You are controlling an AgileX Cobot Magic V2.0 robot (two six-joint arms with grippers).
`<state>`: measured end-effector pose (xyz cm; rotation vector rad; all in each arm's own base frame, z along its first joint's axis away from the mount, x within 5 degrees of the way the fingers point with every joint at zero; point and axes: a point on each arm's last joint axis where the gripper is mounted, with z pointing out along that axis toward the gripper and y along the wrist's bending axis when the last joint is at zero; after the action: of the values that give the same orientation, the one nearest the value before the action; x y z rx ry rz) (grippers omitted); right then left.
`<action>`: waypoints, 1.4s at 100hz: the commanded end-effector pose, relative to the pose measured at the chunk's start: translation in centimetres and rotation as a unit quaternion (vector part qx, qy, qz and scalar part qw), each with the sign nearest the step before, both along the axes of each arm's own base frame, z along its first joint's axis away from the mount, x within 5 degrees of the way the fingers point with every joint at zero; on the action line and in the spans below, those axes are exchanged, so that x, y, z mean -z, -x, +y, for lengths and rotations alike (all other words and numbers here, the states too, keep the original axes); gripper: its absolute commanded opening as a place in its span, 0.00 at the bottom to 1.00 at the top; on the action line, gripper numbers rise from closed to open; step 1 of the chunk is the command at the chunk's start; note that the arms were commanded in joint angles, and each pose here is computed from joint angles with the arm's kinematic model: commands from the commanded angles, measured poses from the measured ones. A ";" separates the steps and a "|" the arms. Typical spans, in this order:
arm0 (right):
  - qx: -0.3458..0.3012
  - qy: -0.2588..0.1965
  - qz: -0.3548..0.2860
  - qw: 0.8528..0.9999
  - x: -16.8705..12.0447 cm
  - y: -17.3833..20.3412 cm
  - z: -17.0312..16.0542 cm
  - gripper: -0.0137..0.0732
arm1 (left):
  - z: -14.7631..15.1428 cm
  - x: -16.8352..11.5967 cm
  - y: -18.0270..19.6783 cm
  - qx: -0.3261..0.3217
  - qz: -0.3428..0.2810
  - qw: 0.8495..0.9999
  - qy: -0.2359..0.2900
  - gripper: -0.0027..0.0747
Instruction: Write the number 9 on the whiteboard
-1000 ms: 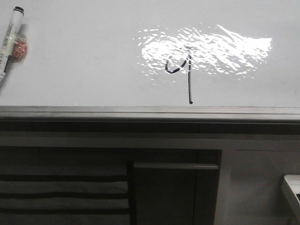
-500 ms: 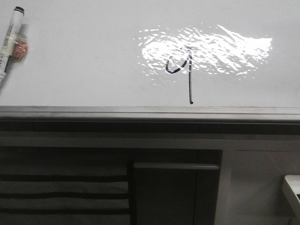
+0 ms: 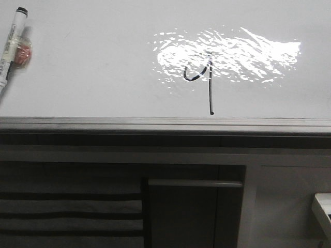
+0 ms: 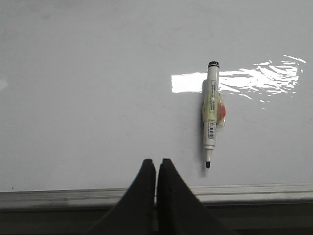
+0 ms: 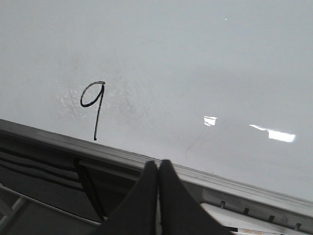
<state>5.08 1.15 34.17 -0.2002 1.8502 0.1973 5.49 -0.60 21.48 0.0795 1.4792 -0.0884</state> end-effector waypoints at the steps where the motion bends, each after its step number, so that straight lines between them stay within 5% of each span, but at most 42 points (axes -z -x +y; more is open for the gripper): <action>1: 0.002 -0.004 -0.047 0.999 -1.3 -0.1 0.0 0.07 | 0.1 0.2 0.1 -0.004 -0.032 0.999 0.012 0.01; 47: 0.006 -0.009 -0.066 0.998 -0.8 0.1 -0.1 0.07 | 0.1 0.2 0.1 -0.004 -0.032 0.999 0.012 0.01; 75: 0.087 -0.047 -0.186 0.978 6.4 -0.1 -0.8 0.07 | 0.1 0.2 0.1 -0.004 -0.032 0.999 0.012 0.01; 97: 0.091 -0.068 -0.259 0.959 12.6 -0.2 -0.8 0.07 | 0.1 0.2 0.1 -0.004 -0.032 0.999 0.012 0.01; 140: 0.092 -0.066 -0.245 0.963 12.7 -0.3 -0.8 0.07 | 0.1 0.2 0.0 -0.004 -0.031 0.999 0.012 0.01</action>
<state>5.50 0.37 21.55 0.0188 1.4241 0.1313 5.49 -0.60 21.52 0.0786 1.4755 -0.0888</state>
